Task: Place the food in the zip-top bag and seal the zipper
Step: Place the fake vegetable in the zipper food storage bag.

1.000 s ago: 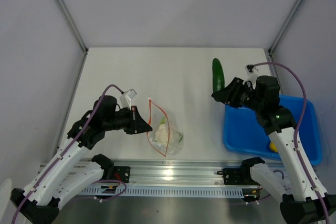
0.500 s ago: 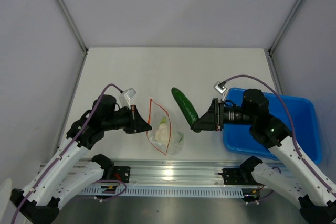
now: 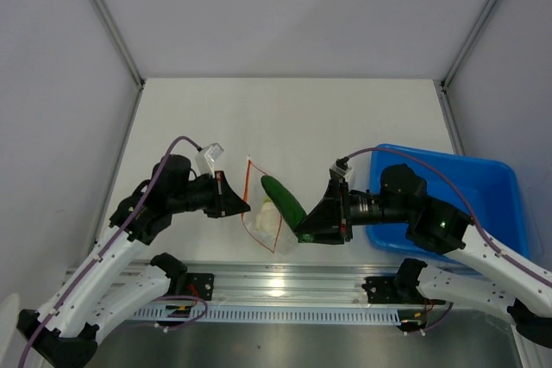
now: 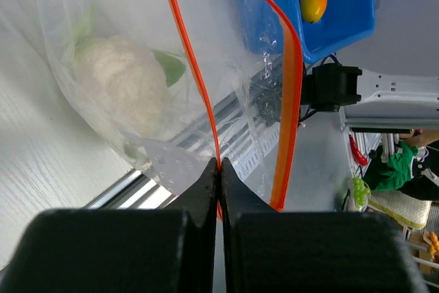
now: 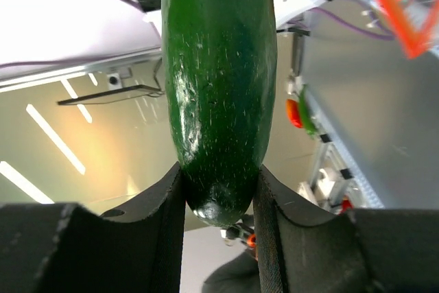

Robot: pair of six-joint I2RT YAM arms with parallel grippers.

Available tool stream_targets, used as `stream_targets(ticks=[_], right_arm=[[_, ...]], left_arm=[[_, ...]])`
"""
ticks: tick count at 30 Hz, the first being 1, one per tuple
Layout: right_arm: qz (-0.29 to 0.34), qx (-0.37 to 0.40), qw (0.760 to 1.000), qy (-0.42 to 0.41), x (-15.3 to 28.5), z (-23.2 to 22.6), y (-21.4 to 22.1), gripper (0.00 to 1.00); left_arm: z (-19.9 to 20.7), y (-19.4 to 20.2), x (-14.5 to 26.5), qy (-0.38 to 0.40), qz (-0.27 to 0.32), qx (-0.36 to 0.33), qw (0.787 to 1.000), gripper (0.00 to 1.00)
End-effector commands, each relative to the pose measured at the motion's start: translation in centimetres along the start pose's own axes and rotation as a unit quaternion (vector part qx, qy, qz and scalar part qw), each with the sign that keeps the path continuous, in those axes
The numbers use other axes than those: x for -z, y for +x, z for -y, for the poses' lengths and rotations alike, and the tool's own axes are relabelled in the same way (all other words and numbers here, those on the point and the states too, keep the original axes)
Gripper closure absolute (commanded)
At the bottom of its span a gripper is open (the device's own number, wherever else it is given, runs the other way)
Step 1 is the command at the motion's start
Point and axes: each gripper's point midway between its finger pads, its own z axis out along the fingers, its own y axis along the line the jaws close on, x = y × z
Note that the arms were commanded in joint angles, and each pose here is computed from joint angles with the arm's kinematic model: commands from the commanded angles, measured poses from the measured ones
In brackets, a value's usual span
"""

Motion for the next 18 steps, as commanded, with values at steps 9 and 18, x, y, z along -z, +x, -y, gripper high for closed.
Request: stream_targets(ticks=[9,18], right_arm=[[0.027,-0.074,0.997,0.012,-3.3,-1.9,0.1,1.00],[0.111,-0.113,0.986,0.059,-2.8,0.5,-2.2,1.00]], left_arm=[[2.4,-1.8,1.0,0.028,0.025,-0.027,0.999,0.99],[2.5,-1.8,0.9,0.031,0.025,-0.025,0.999,0.99]])
